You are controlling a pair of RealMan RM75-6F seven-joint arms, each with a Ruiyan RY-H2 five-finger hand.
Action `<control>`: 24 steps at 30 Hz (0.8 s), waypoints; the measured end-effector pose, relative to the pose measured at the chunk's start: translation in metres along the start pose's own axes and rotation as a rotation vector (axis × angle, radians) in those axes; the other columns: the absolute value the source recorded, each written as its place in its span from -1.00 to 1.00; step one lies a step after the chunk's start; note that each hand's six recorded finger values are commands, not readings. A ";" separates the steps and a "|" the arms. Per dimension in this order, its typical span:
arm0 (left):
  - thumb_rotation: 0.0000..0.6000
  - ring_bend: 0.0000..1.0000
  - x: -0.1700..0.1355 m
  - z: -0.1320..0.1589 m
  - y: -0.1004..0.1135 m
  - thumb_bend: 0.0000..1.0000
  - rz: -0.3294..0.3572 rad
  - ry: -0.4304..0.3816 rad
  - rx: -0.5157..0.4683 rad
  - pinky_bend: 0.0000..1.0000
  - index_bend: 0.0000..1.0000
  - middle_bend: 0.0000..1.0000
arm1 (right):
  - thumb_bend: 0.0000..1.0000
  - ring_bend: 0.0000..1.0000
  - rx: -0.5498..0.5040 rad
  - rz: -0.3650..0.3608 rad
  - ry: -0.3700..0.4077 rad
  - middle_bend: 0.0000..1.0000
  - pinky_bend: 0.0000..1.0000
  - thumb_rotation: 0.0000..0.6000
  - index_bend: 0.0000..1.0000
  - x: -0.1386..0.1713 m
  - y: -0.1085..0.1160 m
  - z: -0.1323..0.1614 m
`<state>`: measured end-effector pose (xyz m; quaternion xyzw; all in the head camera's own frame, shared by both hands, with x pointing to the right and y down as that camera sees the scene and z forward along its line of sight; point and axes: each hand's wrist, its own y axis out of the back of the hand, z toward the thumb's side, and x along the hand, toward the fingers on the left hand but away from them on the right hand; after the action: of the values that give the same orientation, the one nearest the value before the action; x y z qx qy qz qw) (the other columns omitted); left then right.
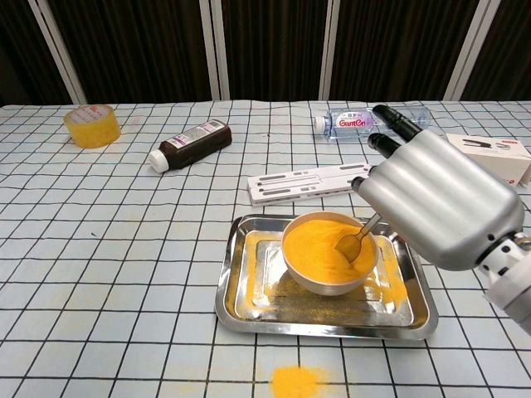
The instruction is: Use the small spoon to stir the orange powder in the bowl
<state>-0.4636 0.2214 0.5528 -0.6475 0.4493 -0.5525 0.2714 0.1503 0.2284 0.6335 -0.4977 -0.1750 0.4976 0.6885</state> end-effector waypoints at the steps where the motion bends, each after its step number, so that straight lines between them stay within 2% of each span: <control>1: 1.00 -1.00 0.000 0.000 0.000 -1.00 0.000 0.000 0.000 -1.00 -1.00 -1.00 | 0.22 -0.58 -0.006 0.000 0.000 0.14 -1.00 1.00 0.31 0.000 0.001 0.001; 11: 1.00 -1.00 0.000 0.000 0.000 -1.00 0.000 0.001 0.000 -1.00 -1.00 -1.00 | 0.22 -0.57 -0.034 -0.034 0.008 0.14 -1.00 1.00 0.31 0.001 0.014 0.004; 24: 1.00 -1.00 0.000 0.000 0.000 -1.00 -0.001 0.002 -0.002 -1.00 -1.00 -1.00 | 0.22 -0.57 -0.015 -0.046 -0.027 0.14 -1.00 1.00 0.31 -0.007 0.020 -0.009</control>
<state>-0.4633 0.2212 0.5530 -0.6474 0.4498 -0.5527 0.2702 0.1439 0.2177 0.6140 -0.4920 -0.1996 0.4868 0.6936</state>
